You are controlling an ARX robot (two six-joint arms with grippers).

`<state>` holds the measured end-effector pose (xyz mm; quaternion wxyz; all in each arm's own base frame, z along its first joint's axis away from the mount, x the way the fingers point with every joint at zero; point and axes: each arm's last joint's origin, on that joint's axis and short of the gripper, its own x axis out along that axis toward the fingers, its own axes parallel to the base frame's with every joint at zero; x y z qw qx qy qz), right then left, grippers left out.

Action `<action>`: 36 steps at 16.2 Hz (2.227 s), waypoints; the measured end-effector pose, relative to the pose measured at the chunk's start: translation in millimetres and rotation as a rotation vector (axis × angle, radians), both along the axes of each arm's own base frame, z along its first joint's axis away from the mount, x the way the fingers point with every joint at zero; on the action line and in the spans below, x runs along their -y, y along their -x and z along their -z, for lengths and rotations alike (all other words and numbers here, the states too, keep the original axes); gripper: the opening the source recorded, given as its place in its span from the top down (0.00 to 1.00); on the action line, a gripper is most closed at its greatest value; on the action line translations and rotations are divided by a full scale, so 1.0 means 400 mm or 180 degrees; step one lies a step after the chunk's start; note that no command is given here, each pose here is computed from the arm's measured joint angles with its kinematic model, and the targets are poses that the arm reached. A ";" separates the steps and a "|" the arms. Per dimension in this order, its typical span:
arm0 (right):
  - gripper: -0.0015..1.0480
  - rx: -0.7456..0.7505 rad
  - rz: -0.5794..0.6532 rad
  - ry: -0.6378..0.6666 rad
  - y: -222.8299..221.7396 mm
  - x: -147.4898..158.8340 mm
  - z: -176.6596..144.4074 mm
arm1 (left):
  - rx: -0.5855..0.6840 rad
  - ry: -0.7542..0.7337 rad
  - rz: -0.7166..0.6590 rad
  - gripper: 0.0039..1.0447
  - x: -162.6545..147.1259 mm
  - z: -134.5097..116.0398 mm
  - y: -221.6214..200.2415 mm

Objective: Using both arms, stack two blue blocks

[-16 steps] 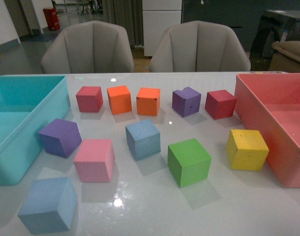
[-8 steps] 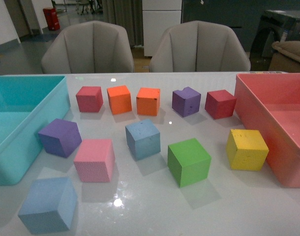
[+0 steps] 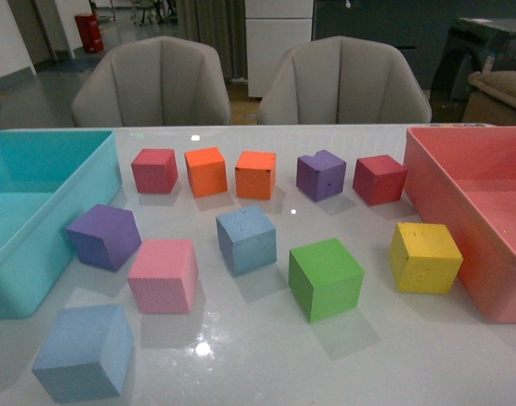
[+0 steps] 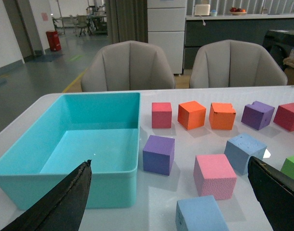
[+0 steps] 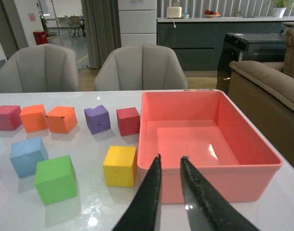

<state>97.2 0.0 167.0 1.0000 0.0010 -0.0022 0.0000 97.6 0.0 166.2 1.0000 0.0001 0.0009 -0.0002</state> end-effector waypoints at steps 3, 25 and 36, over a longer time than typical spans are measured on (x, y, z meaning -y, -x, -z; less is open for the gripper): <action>0.59 0.0000 0.0001 0.0000 0.000 0.000 0.000 | 0.0000 0.0000 -0.0001 0.06 0.000 0.000 0.000; 0.06 0.0000 0.0000 0.0000 0.000 0.000 0.000 | -0.1832 -0.0251 0.0622 0.06 0.145 -0.025 -0.254; 0.06 0.0001 0.0001 0.0000 0.000 0.000 0.000 | -0.2741 -0.0058 0.0259 0.06 0.156 0.125 -0.401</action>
